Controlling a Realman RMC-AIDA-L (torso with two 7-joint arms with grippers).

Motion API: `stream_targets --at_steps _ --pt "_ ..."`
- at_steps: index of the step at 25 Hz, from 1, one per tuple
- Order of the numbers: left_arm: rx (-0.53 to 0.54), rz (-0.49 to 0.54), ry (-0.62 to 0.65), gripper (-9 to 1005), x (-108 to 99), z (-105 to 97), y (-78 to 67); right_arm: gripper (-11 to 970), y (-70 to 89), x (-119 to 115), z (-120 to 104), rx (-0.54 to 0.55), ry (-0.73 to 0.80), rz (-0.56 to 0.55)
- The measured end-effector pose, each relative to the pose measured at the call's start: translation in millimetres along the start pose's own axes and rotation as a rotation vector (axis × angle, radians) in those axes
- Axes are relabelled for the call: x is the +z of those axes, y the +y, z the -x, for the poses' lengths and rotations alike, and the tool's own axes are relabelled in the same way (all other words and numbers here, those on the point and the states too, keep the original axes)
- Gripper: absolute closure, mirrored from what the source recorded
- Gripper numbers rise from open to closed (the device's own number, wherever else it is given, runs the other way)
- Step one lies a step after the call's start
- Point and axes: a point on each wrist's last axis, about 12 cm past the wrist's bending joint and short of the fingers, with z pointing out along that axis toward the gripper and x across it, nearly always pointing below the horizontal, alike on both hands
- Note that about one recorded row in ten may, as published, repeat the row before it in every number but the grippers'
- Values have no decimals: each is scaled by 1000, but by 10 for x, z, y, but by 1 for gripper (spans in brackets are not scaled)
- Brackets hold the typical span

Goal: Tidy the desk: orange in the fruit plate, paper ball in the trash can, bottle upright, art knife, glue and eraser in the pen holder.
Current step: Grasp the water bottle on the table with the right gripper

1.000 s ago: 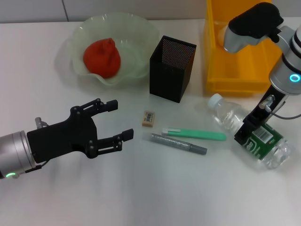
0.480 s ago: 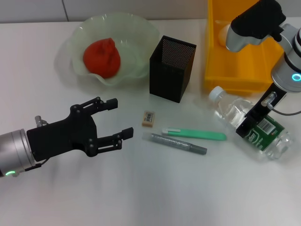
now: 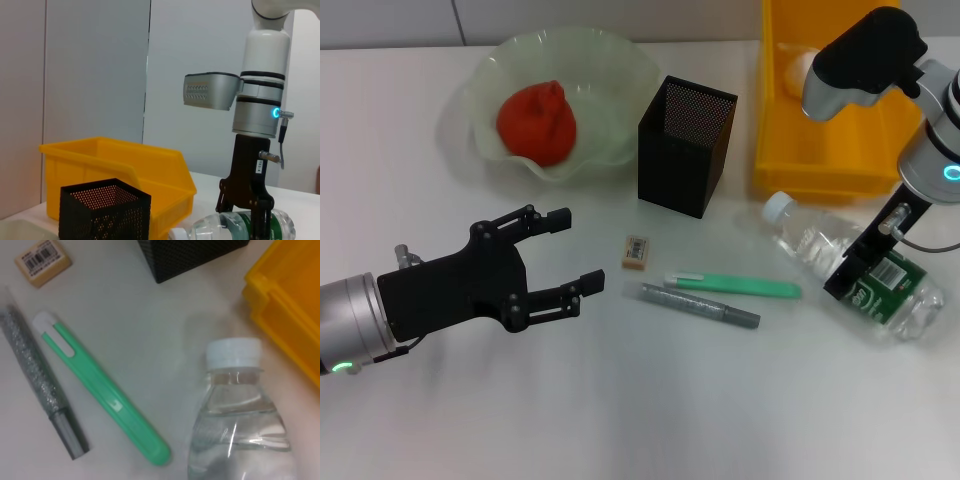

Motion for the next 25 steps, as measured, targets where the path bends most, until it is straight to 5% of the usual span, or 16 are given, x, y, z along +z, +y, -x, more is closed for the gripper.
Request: stream_targets --at_steps 25 --pt "0 -4 -2 165 0 3 -5 151 39 76 -42 -30 6 14"
